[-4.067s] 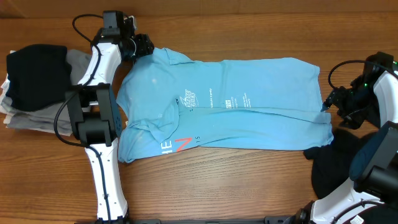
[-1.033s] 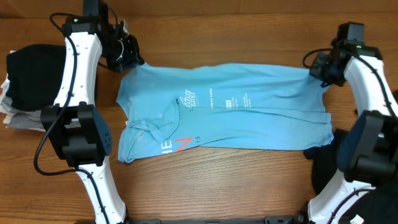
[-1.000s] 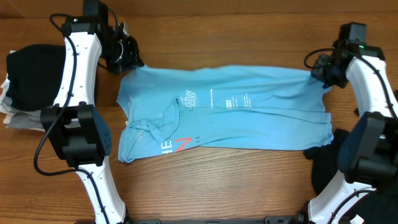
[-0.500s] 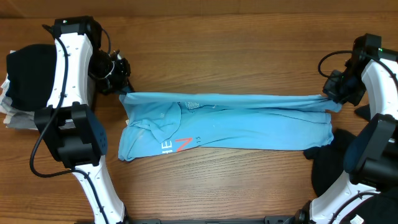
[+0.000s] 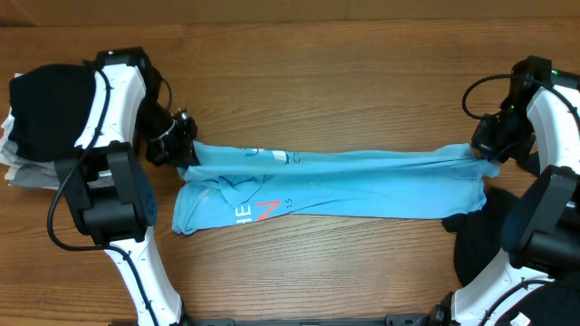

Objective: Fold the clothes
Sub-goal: 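Fold the shirt's top half down over the bottom with both grippers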

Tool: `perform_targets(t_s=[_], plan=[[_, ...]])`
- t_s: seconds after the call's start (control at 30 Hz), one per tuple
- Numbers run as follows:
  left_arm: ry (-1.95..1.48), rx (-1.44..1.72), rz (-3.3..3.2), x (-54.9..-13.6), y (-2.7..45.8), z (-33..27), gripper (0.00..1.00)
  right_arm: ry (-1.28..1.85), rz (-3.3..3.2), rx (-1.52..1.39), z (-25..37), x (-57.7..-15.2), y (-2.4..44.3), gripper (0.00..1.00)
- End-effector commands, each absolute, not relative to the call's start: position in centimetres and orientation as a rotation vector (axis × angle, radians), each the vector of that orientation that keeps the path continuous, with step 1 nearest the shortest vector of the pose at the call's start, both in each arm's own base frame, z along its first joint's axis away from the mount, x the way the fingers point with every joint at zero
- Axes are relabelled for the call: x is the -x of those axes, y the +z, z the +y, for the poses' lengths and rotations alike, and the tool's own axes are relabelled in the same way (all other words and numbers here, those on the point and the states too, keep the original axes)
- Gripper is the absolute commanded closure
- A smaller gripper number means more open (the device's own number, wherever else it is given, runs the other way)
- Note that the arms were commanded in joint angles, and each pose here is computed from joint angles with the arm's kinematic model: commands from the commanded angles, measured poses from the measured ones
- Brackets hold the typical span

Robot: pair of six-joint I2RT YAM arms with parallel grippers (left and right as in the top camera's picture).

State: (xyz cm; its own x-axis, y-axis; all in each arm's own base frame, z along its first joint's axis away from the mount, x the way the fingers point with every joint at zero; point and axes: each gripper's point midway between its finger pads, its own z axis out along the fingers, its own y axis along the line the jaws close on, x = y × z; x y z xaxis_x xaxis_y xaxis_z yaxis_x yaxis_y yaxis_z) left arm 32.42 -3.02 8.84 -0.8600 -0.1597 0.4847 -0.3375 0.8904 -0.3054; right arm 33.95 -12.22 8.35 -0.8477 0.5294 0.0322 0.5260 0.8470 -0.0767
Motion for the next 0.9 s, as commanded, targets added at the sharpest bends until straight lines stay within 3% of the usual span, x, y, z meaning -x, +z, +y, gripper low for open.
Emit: perform_targets(t_s=[0.0,0.4,0.47,0.53,0.6,0.63,0.77,0.87], plan=[[0.459,-0.261,-2.586,-30.6,8.5,-2.9,0.96,0.146,-2.98,0.838,-12.9,-33.5,9.5,0.95],[0.357,-0.28,-2.532,-28.9,7.5,-2.0,0.96,0.175,-2.941,0.818,-13.0,-32.5,9.6,0.92],[0.336,-0.274,-2.535,-28.8,7.4,-1.7,0.94,0.174,-2.928,0.813,-12.9,-32.1,9.7,0.87],[0.334,-0.273,-2.535,-28.8,7.4,-1.7,0.82,0.182,-2.91,0.806,-12.8,-31.7,9.7,0.78],[0.335,-0.274,-2.535,-28.8,7.4,-1.7,0.53,0.194,-2.899,0.801,-12.9,-31.4,9.8,0.65],[0.336,-0.27,-2.535,-28.8,7.4,-1.7,0.48,0.198,-2.899,0.801,-12.9,-31.4,9.8,0.63],[0.337,-0.269,-2.535,-28.8,7.4,-1.7,0.42,0.198,-2.899,0.801,-12.9,-31.4,9.8,0.61],[0.338,-0.269,-2.536,-28.8,7.4,-1.7,0.42,0.199,-2.904,0.802,-13.0,-31.5,9.8,0.53]])
